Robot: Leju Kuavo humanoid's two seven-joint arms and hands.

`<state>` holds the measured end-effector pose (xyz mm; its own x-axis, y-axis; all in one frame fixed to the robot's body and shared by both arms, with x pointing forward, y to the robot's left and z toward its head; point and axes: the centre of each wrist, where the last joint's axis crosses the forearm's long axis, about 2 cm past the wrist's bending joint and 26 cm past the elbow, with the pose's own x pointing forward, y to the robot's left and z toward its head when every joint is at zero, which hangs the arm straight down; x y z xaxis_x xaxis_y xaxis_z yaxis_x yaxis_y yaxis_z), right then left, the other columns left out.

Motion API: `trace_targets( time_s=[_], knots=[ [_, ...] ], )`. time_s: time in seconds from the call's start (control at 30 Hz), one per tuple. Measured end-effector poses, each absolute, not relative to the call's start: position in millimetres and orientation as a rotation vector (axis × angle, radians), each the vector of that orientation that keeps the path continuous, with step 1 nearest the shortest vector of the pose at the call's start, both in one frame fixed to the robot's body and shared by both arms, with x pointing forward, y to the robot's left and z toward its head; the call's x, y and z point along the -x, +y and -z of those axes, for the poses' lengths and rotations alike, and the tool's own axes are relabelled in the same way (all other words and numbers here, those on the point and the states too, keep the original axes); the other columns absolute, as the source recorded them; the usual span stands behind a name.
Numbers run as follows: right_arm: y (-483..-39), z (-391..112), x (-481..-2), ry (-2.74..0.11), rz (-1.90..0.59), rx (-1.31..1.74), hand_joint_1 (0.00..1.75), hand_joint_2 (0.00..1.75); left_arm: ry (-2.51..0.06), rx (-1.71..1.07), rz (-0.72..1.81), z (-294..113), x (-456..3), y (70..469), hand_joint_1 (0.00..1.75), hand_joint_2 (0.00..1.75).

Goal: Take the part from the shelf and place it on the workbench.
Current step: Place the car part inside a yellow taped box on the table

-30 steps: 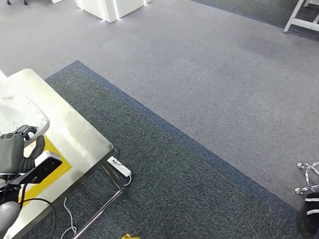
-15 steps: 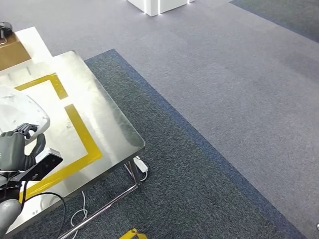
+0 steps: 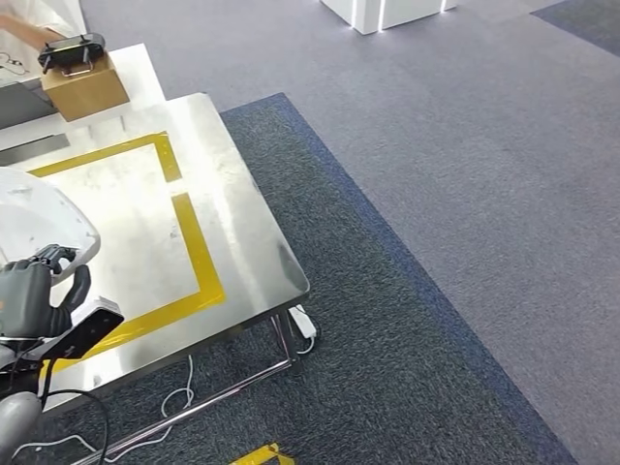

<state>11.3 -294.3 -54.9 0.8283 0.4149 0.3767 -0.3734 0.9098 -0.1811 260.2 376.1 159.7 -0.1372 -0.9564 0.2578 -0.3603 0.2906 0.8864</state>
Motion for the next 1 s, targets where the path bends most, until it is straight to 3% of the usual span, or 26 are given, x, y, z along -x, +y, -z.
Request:
trace_targets(
  time_s=[1.0],
  knots=[
    [-295.1,54.9,-10.5,-0.418,-0.422,0.104,0.00,0.00,-1.660,-1.208,0.865,-159.5,-261.7,376.2,1.75,1.75]
  ],
)
